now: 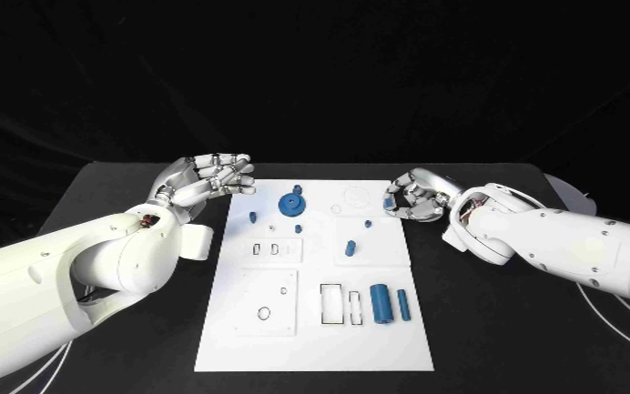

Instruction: Assemble the parts on the task board

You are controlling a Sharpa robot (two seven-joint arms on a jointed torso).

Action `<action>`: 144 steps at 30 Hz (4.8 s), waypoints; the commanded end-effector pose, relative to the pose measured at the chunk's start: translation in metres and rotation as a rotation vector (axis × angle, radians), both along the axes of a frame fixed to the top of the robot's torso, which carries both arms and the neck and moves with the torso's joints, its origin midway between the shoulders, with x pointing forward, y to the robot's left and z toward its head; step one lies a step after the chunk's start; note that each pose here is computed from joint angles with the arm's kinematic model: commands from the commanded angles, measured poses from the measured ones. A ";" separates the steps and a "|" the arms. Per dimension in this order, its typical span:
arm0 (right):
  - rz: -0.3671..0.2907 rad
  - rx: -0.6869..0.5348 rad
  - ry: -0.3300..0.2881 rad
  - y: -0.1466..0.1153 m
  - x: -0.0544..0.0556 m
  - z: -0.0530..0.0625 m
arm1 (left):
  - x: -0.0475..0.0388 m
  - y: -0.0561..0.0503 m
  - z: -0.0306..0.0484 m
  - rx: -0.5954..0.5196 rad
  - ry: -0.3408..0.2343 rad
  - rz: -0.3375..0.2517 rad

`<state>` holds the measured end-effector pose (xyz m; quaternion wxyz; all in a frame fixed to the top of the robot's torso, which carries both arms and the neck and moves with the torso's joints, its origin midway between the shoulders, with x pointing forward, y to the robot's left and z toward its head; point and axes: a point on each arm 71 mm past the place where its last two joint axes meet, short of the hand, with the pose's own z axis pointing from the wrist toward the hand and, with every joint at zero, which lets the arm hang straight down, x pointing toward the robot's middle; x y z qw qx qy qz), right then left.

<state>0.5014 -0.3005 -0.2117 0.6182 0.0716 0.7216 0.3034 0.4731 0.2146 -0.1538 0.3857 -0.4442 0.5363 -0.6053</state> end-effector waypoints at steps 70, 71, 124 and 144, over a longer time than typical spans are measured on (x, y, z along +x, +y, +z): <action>0.373 -0.198 -0.090 0.225 -0.044 -0.006 | 0.0020 -0.005 -0.0032 -0.006 0.004 -0.021; 0.372 -0.198 -0.092 0.226 -0.044 -0.006 | 0.0020 -0.005 -0.0033 -0.006 0.004 -0.021; 0.350 -0.219 -0.101 0.225 -0.047 -0.010 | 0.0024 -0.002 -0.0036 -0.004 0.007 -0.017; 0.344 -0.172 -0.151 0.225 -0.049 -0.005 | 0.0025 -0.001 -0.0037 -0.003 0.008 -0.016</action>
